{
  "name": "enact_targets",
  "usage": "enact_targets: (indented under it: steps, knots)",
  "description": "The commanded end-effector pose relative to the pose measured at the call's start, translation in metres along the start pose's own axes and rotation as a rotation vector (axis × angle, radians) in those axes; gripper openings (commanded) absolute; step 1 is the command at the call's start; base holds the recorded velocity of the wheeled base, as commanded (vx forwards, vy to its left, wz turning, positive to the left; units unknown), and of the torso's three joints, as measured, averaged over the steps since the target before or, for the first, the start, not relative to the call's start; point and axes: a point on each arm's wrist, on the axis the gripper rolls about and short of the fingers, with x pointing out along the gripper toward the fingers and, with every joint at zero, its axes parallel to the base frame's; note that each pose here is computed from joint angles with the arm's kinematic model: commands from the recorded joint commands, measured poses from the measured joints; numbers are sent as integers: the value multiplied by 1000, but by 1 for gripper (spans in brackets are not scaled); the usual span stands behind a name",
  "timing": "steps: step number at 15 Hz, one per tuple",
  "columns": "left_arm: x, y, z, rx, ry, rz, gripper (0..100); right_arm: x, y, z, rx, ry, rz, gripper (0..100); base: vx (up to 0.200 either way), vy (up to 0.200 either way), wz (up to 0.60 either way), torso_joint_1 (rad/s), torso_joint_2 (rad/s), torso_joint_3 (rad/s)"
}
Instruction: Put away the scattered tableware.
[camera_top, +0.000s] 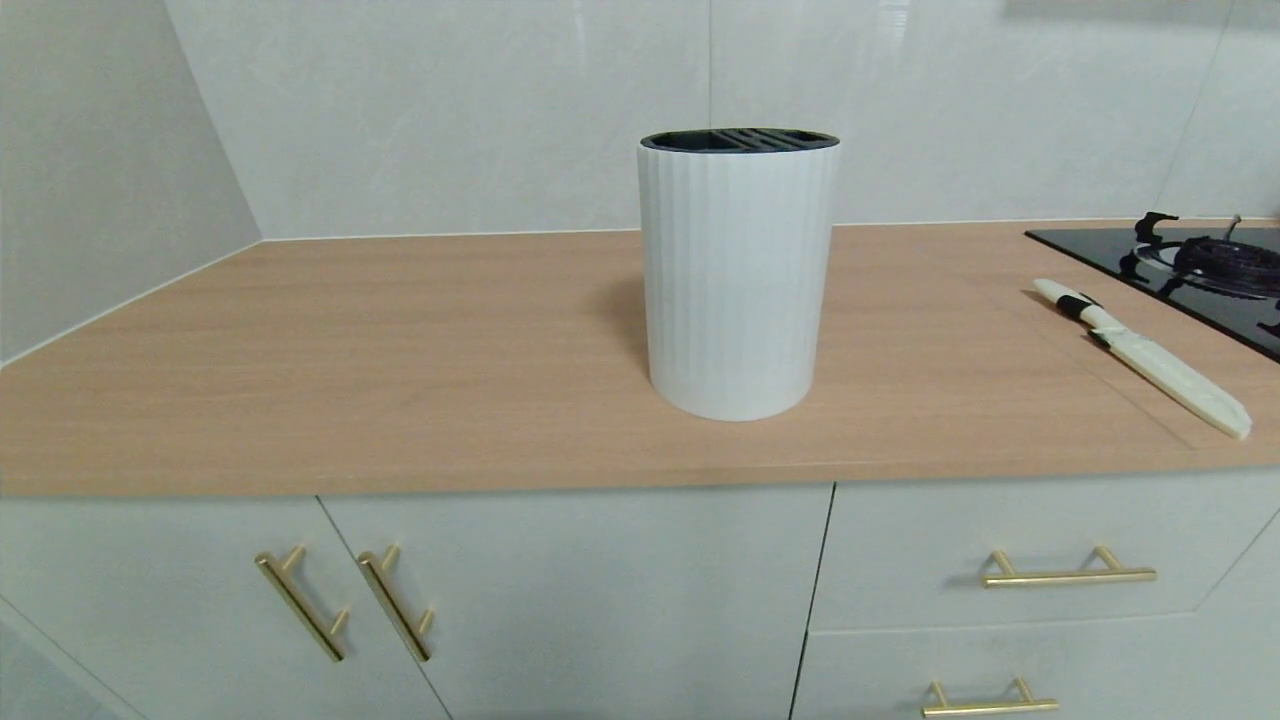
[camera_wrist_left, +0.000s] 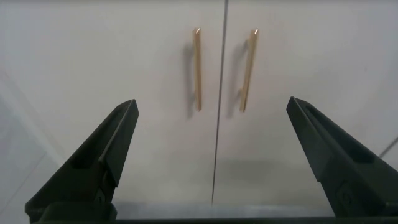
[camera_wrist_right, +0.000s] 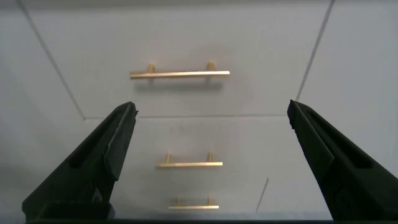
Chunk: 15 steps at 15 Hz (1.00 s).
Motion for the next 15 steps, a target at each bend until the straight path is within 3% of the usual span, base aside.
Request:
enact_targets:
  steps: [1, 8, 13, 15]
  knots:
    - [0, 0, 0, 0, 0, 2, 100, 0, 0, 0, 0, 3, 1, 100, 200, 0, 0, 7, 2, 12]
    - [0, 0, 0, -2, 0, 2, 100, 0, 0, 0, 0, 3, 1, 100, 0, 0, 0, 0, 0, 0]
    - [0, 0, 0, -2, 0, 2, 100, 0, 0, 0, 0, 3, 1, 100, 0, -200, 0, 2, 3, 4]
    - [0, 0, 0, -2, 0, 0, 100, 0, 0, 0, 0, 3, 1, 100, 0, 0, 0, 0, 0, 0]
